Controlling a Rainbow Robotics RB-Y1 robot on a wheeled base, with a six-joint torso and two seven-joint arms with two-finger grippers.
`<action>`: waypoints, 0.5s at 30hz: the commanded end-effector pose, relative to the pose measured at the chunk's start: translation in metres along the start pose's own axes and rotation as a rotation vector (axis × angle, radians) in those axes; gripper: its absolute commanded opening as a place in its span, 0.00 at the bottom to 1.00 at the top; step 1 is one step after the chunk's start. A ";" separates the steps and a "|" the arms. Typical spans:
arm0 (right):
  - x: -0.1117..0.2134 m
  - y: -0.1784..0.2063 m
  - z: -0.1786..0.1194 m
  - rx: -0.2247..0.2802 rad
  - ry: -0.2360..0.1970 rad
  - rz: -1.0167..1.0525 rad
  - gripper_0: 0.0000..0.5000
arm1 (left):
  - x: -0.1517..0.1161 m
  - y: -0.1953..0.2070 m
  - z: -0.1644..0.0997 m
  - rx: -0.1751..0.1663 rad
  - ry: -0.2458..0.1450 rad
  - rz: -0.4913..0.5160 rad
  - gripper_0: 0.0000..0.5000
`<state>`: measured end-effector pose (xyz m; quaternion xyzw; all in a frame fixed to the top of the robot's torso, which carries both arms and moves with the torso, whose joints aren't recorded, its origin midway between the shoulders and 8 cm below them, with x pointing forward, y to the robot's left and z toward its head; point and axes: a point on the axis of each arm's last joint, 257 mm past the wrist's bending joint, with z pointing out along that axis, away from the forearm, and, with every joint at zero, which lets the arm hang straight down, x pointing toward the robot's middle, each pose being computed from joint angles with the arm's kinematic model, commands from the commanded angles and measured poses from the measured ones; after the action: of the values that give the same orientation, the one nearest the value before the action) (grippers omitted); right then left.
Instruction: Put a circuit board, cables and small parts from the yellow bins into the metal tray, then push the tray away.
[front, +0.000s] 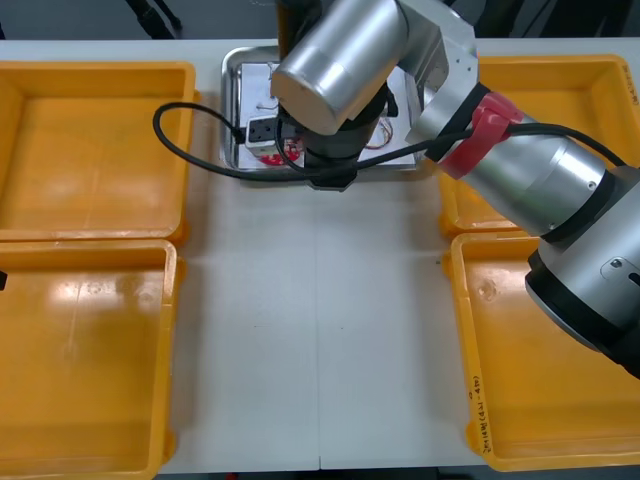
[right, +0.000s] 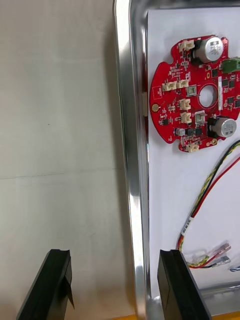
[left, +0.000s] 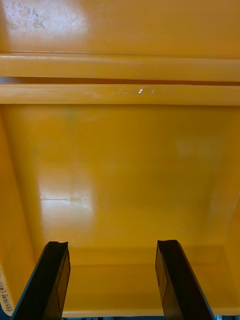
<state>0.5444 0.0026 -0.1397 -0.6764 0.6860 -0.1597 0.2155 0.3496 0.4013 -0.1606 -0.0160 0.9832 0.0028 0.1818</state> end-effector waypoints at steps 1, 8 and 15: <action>0.003 -0.020 -0.046 0.027 -0.082 0.061 1.00 | 0.004 0.003 -0.003 -0.007 -0.012 0.007 1.00; 0.036 0.008 -0.066 0.011 -0.108 0.218 1.00 | 0.004 0.003 -0.003 -0.007 -0.012 0.007 1.00; 0.075 0.043 -0.071 -0.019 -0.129 0.430 1.00 | 0.004 0.003 -0.003 -0.007 -0.012 0.007 1.00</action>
<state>0.4788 -0.0468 -0.1084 -0.5828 0.7621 -0.0849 0.2689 0.3495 0.4014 -0.1607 -0.0160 0.9832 0.0029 0.1816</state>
